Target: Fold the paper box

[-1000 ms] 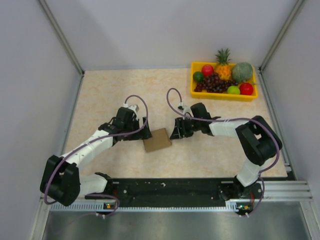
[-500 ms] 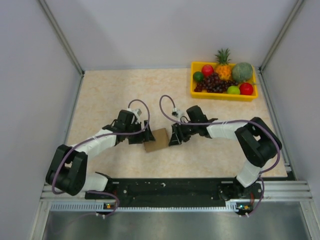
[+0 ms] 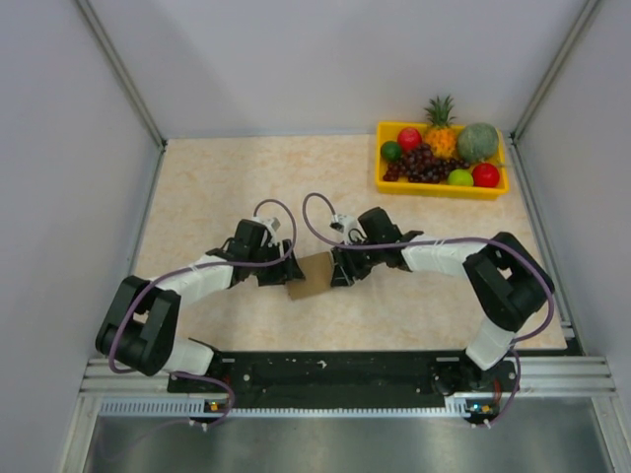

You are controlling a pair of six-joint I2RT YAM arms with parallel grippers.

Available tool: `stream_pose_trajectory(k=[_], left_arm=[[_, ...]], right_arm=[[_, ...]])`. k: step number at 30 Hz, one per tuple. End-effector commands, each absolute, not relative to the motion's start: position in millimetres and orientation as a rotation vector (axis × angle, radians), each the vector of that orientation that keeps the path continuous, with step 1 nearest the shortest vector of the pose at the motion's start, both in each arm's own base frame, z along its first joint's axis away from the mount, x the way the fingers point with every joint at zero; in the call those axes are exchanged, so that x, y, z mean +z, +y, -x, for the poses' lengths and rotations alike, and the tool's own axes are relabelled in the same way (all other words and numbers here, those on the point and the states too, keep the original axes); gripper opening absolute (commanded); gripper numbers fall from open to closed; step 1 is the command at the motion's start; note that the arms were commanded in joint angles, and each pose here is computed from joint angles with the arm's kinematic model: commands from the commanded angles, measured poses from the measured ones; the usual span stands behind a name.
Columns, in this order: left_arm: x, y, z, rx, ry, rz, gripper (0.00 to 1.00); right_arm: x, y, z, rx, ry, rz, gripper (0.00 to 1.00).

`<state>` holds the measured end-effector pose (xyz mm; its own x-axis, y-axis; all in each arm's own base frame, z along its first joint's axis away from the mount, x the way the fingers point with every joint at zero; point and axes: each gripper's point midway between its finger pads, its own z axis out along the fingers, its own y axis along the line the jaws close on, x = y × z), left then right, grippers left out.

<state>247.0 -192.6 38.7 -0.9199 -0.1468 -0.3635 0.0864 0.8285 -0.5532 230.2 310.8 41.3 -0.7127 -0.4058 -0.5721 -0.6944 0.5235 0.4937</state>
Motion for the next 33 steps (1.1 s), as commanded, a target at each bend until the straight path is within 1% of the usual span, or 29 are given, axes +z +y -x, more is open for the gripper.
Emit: stream_pose_trajectory(k=[1, 4, 8, 13, 17, 18, 21, 23, 28, 30, 31, 32, 33], left_arm=[[42, -191, -259, -0.808, 2.568, 0.049, 0.69], [41, -192, -257, -0.813, 2.574, 0.045, 0.66], [42, -192, -257, -0.823, 2.572, 0.052, 0.65], [44, -194, -256, -0.841, 2.563, 0.060, 0.64], [42, -195, -254, -0.855, 2.567, 0.062, 0.62], [41, -196, -254, -0.863, 2.568, 0.067, 0.60], [39, -199, -250, -0.894, 2.571, 0.075, 0.57], [38, -201, -247, -0.921, 2.567, 0.073, 0.56], [35, -205, -242, -0.971, 2.560, 0.083, 0.49], [35, -206, -240, -0.989, 2.555, 0.080, 0.49], [34, -205, -238, -0.991, 2.558, 0.084, 0.47], [34, -206, -237, -0.995, 2.556, 0.085, 0.42], [35, -206, -238, -0.998, 2.550, 0.086, 0.41]], right_arm=[[68, 321, -246, 0.947, 2.272, 0.977, 0.52], [68, 323, -245, 0.953, 2.274, 0.981, 0.51], [67, 328, -236, 0.978, 2.296, 0.983, 0.47], [67, 329, -228, 0.993, 2.345, 0.925, 0.41], [70, 331, -227, 1.009, 2.406, 0.820, 0.35], [72, 333, -227, 1.019, 2.410, 0.801, 0.34], [77, 337, -228, 1.046, 2.447, 0.714, 0.33], [81, 340, -227, 1.076, 2.480, 0.643, 0.33], [83, 345, -226, 1.127, 2.557, 0.483, 0.33], [84, 349, -223, 1.161, 2.593, 0.418, 0.32], [81, 349, -224, 1.163, 2.616, 0.385, 0.32], [79, 350, -223, 1.168, 2.644, 0.320, 0.27], [78, 351, -223, 1.174, 2.660, 0.294, 0.27]])
